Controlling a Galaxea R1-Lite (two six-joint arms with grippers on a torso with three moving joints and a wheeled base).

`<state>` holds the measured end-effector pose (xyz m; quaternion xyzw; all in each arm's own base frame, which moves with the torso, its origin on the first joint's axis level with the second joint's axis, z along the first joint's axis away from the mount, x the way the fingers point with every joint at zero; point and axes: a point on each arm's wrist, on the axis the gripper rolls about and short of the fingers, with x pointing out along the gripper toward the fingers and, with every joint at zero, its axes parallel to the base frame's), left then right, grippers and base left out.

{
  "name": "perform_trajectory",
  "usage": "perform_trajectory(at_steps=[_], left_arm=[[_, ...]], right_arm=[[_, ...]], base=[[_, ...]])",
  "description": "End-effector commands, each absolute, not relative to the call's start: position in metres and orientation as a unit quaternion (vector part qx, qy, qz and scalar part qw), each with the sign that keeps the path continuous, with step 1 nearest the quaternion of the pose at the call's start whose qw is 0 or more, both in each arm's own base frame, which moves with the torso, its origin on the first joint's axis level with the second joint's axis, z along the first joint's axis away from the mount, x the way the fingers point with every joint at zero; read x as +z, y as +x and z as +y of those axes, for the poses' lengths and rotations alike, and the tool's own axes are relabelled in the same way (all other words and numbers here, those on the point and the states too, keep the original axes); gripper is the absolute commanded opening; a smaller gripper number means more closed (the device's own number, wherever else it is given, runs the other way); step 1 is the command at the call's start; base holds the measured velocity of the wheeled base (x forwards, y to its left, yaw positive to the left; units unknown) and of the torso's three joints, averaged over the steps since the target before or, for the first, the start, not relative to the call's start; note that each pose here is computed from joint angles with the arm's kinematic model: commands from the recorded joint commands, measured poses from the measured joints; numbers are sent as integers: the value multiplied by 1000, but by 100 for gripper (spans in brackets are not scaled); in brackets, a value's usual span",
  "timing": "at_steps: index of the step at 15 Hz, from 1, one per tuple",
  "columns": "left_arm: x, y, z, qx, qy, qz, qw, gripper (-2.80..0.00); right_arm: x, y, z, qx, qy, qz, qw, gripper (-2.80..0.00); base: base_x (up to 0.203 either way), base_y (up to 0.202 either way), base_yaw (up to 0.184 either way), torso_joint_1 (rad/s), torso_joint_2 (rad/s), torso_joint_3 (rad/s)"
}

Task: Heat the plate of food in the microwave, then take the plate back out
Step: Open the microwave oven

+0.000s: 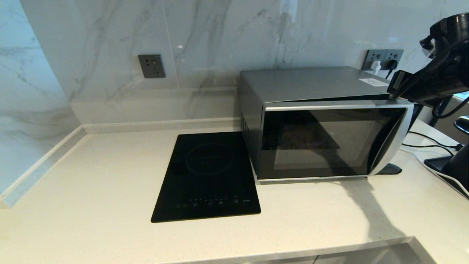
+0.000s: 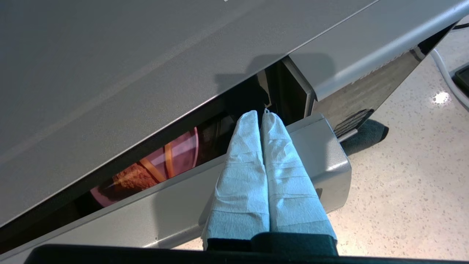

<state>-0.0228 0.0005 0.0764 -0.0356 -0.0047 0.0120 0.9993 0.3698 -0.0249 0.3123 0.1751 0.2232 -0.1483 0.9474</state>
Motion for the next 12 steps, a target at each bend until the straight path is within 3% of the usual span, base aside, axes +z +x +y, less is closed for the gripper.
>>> perform_trajectory(at_steps=[1,7,12], left_arm=[[76,-23,0,12,-36,-4,999,-280],[76,-23,0,12,-36,-4,999,-280],[76,-23,0,12,-36,-4,999,-280]], right_arm=[[319,360,-24,-150,176,224,947,-280],[335,310,-22,-155,176,279,931,-280],[359,234,-13,-71,208,346,912,-280]], base=[[0,0,0,0,0,0],[0,0,0,0,0,0],[0,0,0,0,0,0]])
